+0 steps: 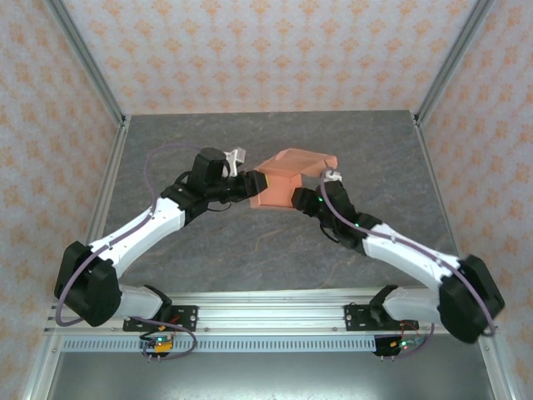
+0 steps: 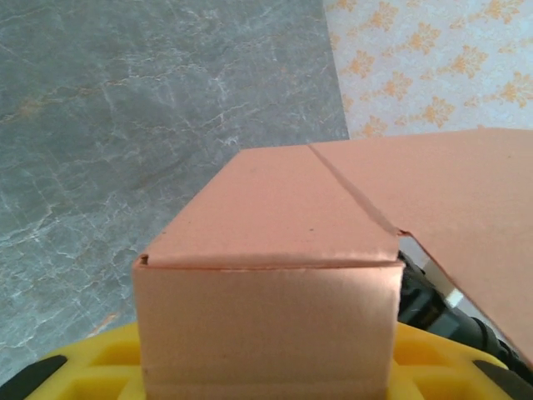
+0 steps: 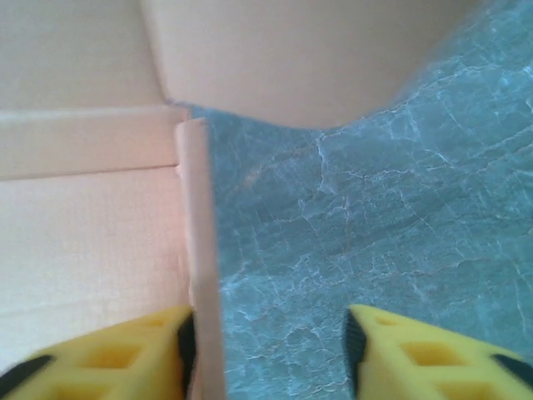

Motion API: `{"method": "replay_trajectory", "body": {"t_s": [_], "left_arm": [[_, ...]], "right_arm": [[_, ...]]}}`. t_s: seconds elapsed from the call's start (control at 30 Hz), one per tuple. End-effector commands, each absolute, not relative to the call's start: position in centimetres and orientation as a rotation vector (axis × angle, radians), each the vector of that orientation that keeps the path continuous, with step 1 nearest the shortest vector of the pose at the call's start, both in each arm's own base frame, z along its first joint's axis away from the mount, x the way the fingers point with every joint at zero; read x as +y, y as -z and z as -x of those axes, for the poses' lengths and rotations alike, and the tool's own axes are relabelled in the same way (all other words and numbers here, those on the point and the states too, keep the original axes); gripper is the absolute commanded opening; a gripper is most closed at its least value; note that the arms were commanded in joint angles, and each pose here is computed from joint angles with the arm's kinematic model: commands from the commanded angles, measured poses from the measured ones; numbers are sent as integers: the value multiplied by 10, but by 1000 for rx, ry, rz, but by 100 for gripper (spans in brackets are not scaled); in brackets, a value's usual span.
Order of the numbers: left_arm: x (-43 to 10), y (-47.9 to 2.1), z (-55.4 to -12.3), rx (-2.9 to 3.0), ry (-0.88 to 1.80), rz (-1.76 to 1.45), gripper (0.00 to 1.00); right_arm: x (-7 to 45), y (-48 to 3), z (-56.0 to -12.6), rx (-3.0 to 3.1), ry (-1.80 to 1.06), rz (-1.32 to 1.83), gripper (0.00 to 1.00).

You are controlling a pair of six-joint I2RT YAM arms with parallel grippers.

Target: Fold the paper box

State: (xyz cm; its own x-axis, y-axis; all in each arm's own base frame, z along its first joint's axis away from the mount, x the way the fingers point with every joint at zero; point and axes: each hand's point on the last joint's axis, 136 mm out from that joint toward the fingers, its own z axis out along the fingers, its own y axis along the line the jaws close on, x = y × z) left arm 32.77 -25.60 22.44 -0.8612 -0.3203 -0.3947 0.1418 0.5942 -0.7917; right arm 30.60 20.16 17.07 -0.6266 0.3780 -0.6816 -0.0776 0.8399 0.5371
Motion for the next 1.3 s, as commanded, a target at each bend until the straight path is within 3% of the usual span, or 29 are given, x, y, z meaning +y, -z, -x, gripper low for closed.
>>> {"method": "replay_trajectory", "body": {"t_s": [0.0,0.1,0.27,0.63,1.27], "left_arm": [[-254,-245,-336,2227,1257,224,27],[-256,-252,-343,2169,1338,340,27],[-257,-263,-350,2091,1436,449,27],[-254,-272,-346,2017,1534,547,28],[-256,-272,-344,2002,1585,559,29]], "right_arm": [[201,-220,-301,1983,-940,-414,72],[187,-227,-298,1895,-1098,-720,86],[185,-218,-303,1716,-1368,-1094,91],[199,-238,-329,1448,-1707,-1249,94],[227,-254,-373,1344,-1839,-1184,70]]}}
